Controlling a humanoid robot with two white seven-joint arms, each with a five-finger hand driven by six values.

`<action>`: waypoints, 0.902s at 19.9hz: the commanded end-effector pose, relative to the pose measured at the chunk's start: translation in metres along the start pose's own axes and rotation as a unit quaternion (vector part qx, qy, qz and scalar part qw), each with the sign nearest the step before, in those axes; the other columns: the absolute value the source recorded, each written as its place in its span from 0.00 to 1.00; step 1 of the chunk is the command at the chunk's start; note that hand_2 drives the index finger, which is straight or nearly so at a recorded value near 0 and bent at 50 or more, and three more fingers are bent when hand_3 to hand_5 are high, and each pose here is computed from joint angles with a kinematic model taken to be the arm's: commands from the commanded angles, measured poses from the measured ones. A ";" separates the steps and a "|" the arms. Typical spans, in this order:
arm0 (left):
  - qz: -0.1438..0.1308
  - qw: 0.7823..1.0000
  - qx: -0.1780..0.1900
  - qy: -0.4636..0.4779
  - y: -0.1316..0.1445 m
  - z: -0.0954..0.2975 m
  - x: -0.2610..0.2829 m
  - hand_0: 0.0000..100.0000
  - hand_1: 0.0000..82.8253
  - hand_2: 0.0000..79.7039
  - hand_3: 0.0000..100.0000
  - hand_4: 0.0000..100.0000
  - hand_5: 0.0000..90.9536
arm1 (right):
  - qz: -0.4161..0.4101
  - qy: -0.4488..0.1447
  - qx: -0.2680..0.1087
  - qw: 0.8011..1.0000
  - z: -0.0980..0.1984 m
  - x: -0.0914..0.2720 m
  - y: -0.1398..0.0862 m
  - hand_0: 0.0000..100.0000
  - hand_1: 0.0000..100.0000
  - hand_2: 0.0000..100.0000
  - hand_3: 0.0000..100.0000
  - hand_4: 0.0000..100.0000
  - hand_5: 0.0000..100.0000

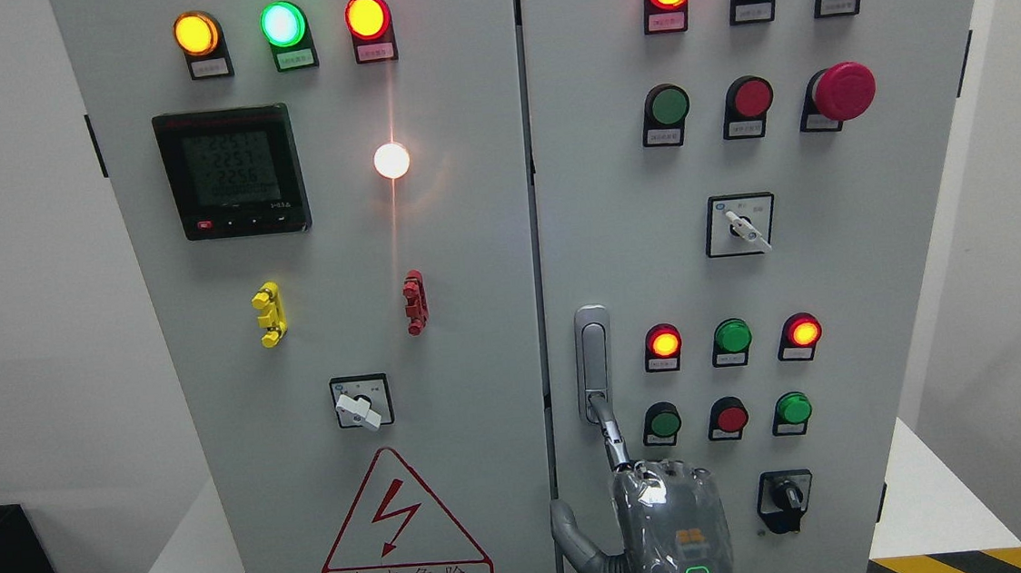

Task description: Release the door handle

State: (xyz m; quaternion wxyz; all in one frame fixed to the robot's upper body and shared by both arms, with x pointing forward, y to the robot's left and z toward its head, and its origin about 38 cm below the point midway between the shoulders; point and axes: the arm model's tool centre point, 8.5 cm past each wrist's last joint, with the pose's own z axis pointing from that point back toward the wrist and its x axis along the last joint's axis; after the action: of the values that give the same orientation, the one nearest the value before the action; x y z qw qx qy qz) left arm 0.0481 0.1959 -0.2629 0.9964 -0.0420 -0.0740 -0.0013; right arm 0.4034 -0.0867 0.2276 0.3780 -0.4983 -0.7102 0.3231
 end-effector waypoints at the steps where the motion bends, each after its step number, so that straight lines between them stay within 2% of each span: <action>1: 0.000 1.000 0.000 0.000 0.000 0.000 0.000 0.12 0.67 0.00 0.00 0.00 0.00 | 0.004 0.004 0.011 1.000 0.002 -0.003 0.008 0.36 0.31 0.07 1.00 1.00 1.00; 18: 0.000 1.000 0.000 0.000 0.000 0.000 0.000 0.12 0.67 0.00 0.00 0.00 0.00 | 0.005 0.008 0.014 1.000 0.002 -0.004 0.010 0.36 0.31 0.08 1.00 1.00 1.00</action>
State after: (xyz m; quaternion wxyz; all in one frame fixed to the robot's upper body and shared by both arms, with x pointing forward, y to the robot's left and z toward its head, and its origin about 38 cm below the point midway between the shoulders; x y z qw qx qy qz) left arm 0.0482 0.1959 -0.2629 0.9964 -0.0420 -0.0741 -0.0012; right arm 0.4047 -0.0881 0.2234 0.3839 -0.5000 -0.7051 0.3247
